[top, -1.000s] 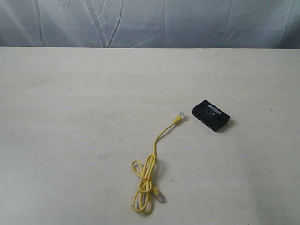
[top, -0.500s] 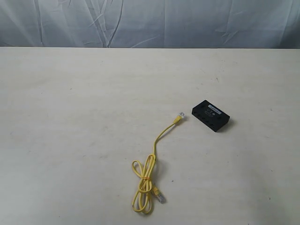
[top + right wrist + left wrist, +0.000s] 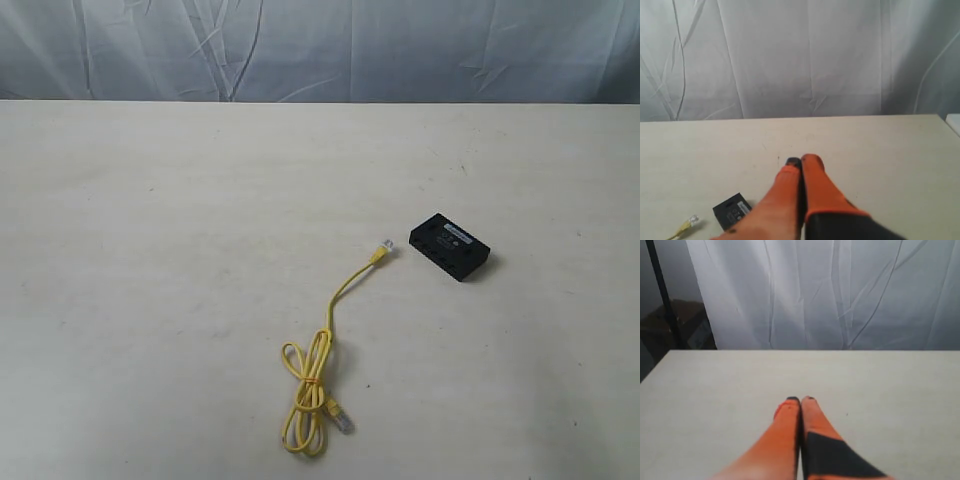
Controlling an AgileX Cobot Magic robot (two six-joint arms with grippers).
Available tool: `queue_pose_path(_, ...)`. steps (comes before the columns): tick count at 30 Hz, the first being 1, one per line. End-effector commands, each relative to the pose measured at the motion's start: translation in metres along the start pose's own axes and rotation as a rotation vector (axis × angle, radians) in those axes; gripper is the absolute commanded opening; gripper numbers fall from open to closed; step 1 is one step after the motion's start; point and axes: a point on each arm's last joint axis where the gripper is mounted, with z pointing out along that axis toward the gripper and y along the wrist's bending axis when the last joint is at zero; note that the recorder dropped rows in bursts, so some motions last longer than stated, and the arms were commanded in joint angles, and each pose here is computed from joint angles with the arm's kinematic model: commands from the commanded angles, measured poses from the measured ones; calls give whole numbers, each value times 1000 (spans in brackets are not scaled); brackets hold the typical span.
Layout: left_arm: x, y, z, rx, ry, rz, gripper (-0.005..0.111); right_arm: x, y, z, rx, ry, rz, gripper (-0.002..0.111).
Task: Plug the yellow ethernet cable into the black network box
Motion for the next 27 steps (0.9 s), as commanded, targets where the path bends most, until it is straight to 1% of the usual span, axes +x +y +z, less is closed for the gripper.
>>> queue_pose_path(1,-8,0,34,6,166,-18,0,-7,1,8,-11,89,15,0)
queue_pose_path(2,-8,0,39,8,194,-18,0,-7,1,10,-11,104,15,0)
queue_pose_path(3,-6,0,53,9,253,-19,0,-9,1,14,-14,133,21,0)
queue_pose_path(6,-2,0,75,12,328,-6,0,-11,3,21,-26,169,57,0)
queue_pose_path(8,4,0,95,17,409,-4,0,-14,3,28,-27,188,63,0)
queue_pose_path(12,9,-11,115,71,468,30,0,-18,5,40,-42,226,114,0)
queue_pose_path(14,8,-22,123,110,482,51,0,-20,6,48,-46,255,128,0)
queue_pose_path(17,13,-48,143,190,529,112,0,-17,7,69,-50,370,137,0)
queue_pose_path(21,21,-67,161,240,566,146,0,-9,8,85,-54,468,162,0)
queue_pose_path(23,26,-78,168,268,590,168,0,-6,10,93,-59,490,157,0)
queue_pose_path(25,30,-90,176,302,606,215,0,-1,13,102,-67,510,151,0)
queue_pose_path(27,32,-100,182,325,621,232,0,3,16,110,-80,527,143,0)
